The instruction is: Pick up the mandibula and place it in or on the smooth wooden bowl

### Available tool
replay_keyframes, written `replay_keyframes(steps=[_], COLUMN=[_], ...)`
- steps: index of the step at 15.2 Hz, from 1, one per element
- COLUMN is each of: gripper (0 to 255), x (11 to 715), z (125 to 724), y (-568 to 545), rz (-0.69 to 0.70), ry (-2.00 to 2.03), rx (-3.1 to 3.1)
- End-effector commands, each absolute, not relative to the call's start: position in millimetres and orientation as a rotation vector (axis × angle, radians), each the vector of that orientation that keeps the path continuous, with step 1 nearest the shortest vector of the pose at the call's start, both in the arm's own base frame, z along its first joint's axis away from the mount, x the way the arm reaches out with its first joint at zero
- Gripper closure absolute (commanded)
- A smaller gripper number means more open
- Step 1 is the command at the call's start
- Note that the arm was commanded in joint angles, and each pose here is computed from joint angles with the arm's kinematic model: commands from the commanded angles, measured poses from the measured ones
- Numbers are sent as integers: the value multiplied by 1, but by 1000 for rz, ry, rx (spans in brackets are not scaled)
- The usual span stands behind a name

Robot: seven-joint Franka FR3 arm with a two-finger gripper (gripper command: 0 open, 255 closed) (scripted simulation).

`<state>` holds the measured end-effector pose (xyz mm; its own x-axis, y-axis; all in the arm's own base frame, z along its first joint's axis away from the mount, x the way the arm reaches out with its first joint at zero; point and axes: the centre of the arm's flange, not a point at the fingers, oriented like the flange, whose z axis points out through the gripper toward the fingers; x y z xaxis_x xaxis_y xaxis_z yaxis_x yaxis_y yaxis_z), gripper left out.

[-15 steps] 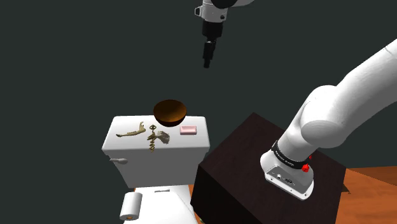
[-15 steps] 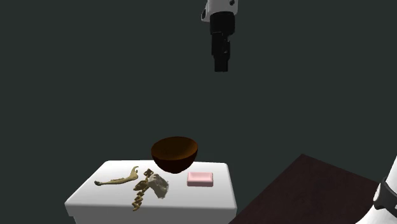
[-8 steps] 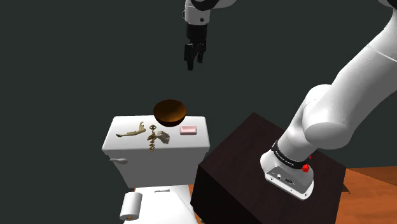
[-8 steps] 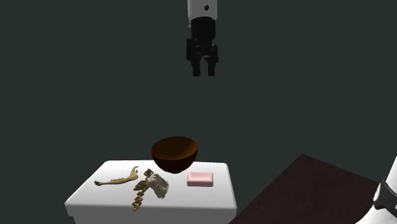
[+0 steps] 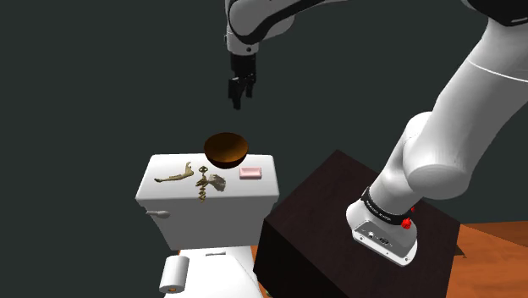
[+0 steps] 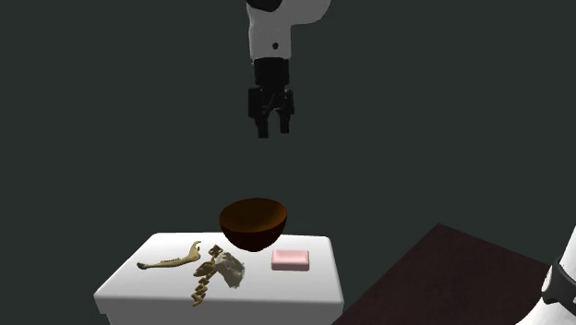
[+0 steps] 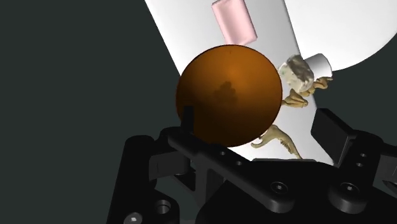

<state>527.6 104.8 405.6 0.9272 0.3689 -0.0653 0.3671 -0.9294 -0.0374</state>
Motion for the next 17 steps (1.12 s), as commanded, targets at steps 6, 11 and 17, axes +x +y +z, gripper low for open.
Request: replay_keyframes(steps=[6, 11, 17], gripper=[0, 0, 0], x=[567, 588, 605], z=[340, 294, 239], y=[158, 201, 255], rz=[87, 67, 44], ry=[-885, -1096, -1345], rx=[-3009, -2956, -2871])
